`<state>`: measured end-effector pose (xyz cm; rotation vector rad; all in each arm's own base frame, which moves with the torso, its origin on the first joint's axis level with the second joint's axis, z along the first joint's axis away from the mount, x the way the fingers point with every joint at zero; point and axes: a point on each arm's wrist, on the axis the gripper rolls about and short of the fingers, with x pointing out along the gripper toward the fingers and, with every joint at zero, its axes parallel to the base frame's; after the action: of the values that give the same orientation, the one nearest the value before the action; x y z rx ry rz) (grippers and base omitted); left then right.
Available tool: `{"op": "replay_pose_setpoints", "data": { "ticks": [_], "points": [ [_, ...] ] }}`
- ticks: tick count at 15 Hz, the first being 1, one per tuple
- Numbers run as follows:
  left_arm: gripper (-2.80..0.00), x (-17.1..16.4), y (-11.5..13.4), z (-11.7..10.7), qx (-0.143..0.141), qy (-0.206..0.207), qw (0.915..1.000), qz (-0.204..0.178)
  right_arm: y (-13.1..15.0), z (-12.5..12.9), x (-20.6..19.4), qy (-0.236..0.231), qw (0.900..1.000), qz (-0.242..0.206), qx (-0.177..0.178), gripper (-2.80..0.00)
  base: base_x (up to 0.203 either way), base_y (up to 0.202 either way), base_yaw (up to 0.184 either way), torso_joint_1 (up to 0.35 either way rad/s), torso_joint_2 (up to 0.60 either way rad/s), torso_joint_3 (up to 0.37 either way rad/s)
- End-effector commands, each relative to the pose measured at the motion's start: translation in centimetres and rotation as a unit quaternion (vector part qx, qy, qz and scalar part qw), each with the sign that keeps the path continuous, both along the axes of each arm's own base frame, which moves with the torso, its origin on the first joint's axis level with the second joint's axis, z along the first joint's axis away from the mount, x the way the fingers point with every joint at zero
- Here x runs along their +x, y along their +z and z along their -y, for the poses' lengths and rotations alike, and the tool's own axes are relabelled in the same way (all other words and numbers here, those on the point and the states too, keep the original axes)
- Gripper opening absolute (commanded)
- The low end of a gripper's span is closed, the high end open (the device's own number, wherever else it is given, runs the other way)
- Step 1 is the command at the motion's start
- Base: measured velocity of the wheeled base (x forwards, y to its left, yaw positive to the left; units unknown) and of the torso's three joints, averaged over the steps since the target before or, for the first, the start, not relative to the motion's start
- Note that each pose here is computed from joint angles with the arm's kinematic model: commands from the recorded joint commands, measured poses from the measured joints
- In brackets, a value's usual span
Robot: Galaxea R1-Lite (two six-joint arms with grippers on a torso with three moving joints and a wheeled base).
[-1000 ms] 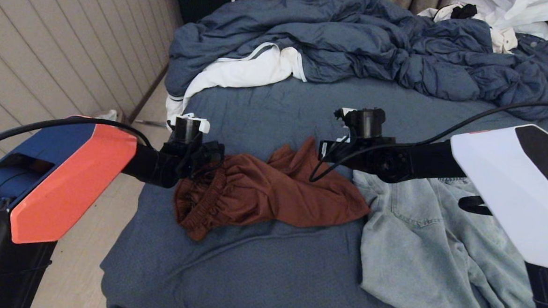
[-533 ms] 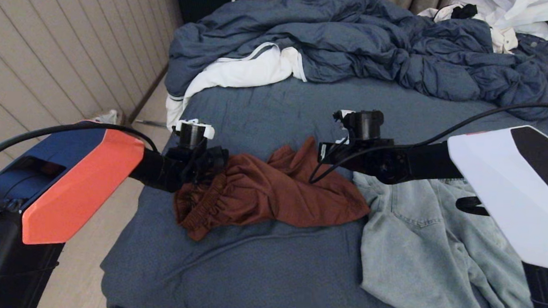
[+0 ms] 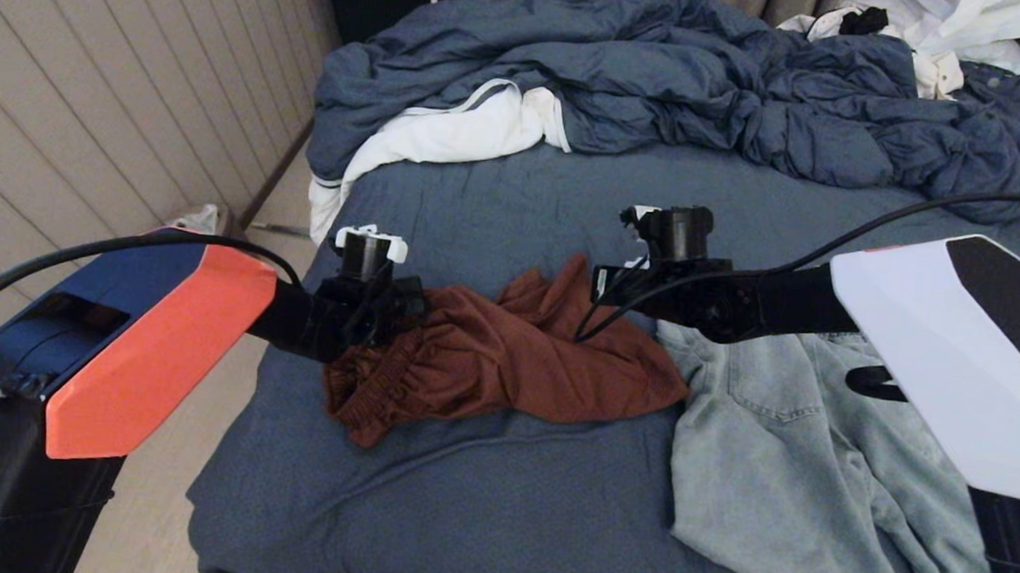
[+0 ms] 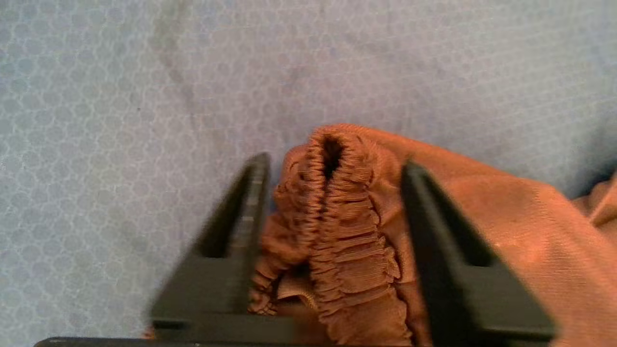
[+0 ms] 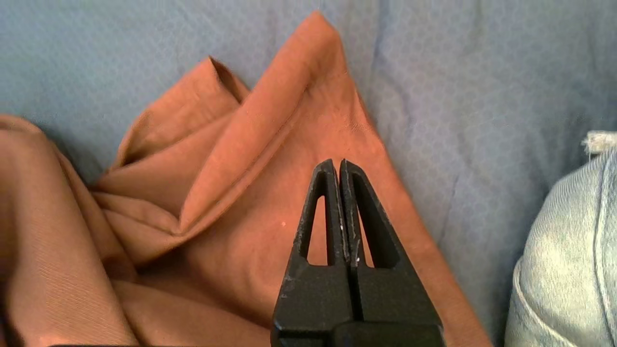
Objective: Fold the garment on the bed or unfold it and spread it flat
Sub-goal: Unford the brown shorts
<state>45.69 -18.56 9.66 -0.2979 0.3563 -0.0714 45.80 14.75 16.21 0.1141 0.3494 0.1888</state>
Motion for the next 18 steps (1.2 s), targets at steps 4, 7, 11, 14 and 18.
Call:
{"op": "replay_pose_setpoints", "data": {
  "ticks": [4,7,11,14,18],
  "points": [
    [-2.80,-1.6,3.3,0.0,-0.013,-0.005,0.9995,0.028,-0.1,0.2,1.0,-0.007,1.000,0.009,0.006,-2.80,0.000,0.000,0.000,0.000,0.00,0.000],
    [-2.80,-4.3,5.4,0.9,-0.019,-0.026,0.9986,0.041,0.0,0.3,1.0,-0.013,1.000,0.008,0.015,-2.80,0.000,0.000,0.000,0.000,0.00,0.000],
    [-2.80,-9.9,7.6,2.4,-0.024,-0.070,0.9962,0.047,-0.2,0.4,1.1,-0.015,1.000,0.007,0.014,-2.80,0.000,0.000,0.000,0.000,0.00,0.000],
    [-2.80,-14.9,7.5,2.5,-0.019,-0.093,0.9946,0.042,0.3,0.6,1.0,-0.017,1.000,0.011,0.015,-2.80,0.000,0.000,0.000,0.000,0.00,0.000],
    [-2.80,-22.1,8.3,0.2,-0.018,-0.126,0.9911,0.040,0.5,0.7,0.9,-0.017,1.000,0.013,0.015,-2.80,0.000,0.000,0.000,0.000,0.00,0.000]
  ]
}}
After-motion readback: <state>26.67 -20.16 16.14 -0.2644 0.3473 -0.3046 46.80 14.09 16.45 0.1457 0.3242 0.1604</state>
